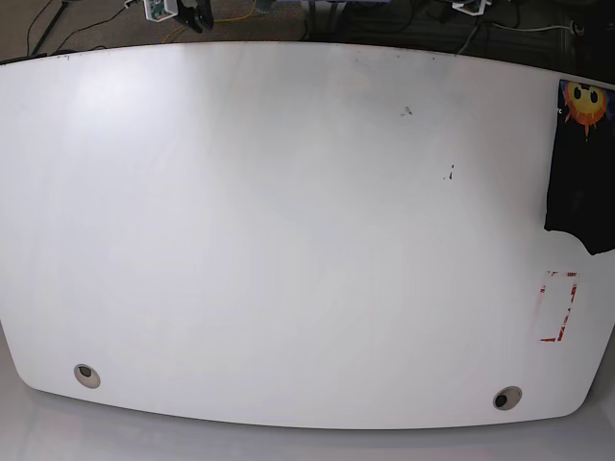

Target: Layout the t-shirt on the table in an organized manner, then fold the t-shirt properly

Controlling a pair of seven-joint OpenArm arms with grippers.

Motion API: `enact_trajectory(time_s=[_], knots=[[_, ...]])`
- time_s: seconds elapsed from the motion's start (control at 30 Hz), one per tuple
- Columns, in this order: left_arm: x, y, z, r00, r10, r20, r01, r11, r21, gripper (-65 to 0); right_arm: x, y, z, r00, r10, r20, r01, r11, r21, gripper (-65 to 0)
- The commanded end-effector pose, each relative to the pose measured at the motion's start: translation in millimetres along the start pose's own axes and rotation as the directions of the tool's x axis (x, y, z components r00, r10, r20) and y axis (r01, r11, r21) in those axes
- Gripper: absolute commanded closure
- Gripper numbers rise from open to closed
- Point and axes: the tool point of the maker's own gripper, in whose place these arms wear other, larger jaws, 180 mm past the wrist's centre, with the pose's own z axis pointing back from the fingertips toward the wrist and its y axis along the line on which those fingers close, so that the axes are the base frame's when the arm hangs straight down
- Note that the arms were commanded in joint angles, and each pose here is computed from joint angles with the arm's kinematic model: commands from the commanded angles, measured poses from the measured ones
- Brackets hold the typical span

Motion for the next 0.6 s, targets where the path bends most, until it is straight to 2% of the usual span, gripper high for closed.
enact_trajectory(time_s=[0.0,0.2,0.33,0.43,0.57], knots=[[-26,-6,14,0.997,0.027,-0.069,-0.029,0.999,-0.015,-24.7,-7,4,19,1.0,-0.017,-0.022,0.017,1.0,0.0,-7.3],[-92,-1,17,0.972,0.047,-0.231,-0.061,0.997,-0.052,-24.6,-44,19,29,0.99,-0.08,-0.116,0.083,0.996,0.017,-7.3],[-125,14,4,0.953,0.076,-0.293,-0.088,0.996,-0.028,-24.6,-82,21,35,0.97,-0.135,-0.203,0.138,0.99,0.003,-7.3],[-140,24,-3,0.943,0.104,-0.317,-0.111,0.994,-0.003,-24.6,-99,22,27,0.96,-0.162,-0.227,0.167,0.986,0.001,-7.3],[-160,37,-24,0.927,0.148,-0.346,-0.147,0.989,0.03,-24.6,-143,13,15,0.928,-0.208,-0.308,0.213,0.977,-0.019,-7.3]])
